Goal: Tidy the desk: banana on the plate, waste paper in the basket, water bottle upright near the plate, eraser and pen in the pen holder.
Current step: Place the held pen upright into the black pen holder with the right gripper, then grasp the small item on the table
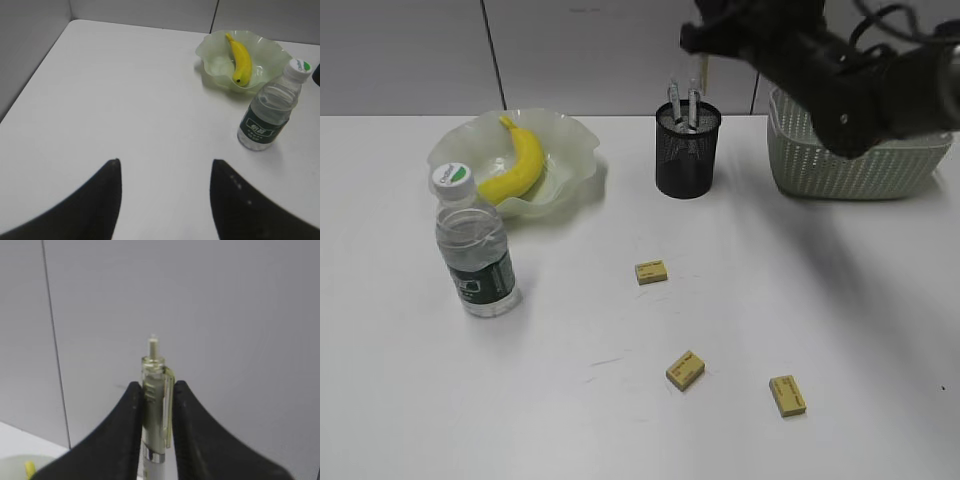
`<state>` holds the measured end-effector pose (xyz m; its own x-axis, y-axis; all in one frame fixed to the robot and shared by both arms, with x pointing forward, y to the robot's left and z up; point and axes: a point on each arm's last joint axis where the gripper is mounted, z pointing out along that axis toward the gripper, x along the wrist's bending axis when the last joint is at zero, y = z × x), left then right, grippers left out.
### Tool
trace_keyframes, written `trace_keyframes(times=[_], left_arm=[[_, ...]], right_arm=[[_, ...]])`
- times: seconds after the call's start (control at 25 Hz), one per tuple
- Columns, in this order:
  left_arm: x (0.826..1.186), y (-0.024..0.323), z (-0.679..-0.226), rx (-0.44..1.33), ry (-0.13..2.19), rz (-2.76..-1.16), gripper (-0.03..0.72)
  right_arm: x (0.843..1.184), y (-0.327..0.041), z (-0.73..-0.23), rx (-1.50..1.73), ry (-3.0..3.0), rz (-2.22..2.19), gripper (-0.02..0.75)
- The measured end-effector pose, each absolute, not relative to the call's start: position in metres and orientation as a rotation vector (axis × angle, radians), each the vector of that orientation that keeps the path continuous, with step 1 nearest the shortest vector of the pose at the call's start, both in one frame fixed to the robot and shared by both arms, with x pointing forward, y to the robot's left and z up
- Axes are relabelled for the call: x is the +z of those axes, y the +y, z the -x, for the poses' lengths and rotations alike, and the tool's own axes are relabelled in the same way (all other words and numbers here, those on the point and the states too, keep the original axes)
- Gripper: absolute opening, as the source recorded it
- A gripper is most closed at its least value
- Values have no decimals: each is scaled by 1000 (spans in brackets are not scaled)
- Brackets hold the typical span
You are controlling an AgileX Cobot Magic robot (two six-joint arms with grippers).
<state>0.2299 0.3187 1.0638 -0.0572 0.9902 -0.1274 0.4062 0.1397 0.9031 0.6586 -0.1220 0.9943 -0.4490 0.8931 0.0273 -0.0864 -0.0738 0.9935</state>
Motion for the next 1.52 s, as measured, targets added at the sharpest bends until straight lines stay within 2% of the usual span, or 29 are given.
trace_keyframes(times=[0.16,0.28,0.4,0.52,0.64,0.76,0.96,1.08,1.24,1.52], left_arm=[[1064,319,-230,897,1596,-1387,421],[1064,319,-230,897,1596,-1387,416],[1064,319,-230,897,1596,-1387,414],[1064,319,-230,897,1596,-1387,414],[1064,319,-230,897,1596,-1387,414],[1064,319,-230,897,1596,-1387,414],[1064,319,-230,897,1596,-1387,407],[1064,319,-230,897,1596,-1387,388],[1064,319,-230,897,1596,-1387,361],[1064,319,-230,897,1595,-1389,351]], right_arm=[[944,-119,-671,1584,1494,-981,211],[927,-118,-672,1563,1522,-1006,300],[931,-118,-672,1543,1548,-1025,415],[969,-123,-664,1451,1638,-1085,466],[1030,-135,-640,1280,1775,-1106,467],[1070,-156,-605,1027,1939,-1179,440],[1072,-199,-522,545,2202,-1421,389],[1072,-221,-466,432,2258,-1512,378],[1071,-245,-395,489,2258,-1580,360],[1066,-279,-297,858,2071,-1494,341]])
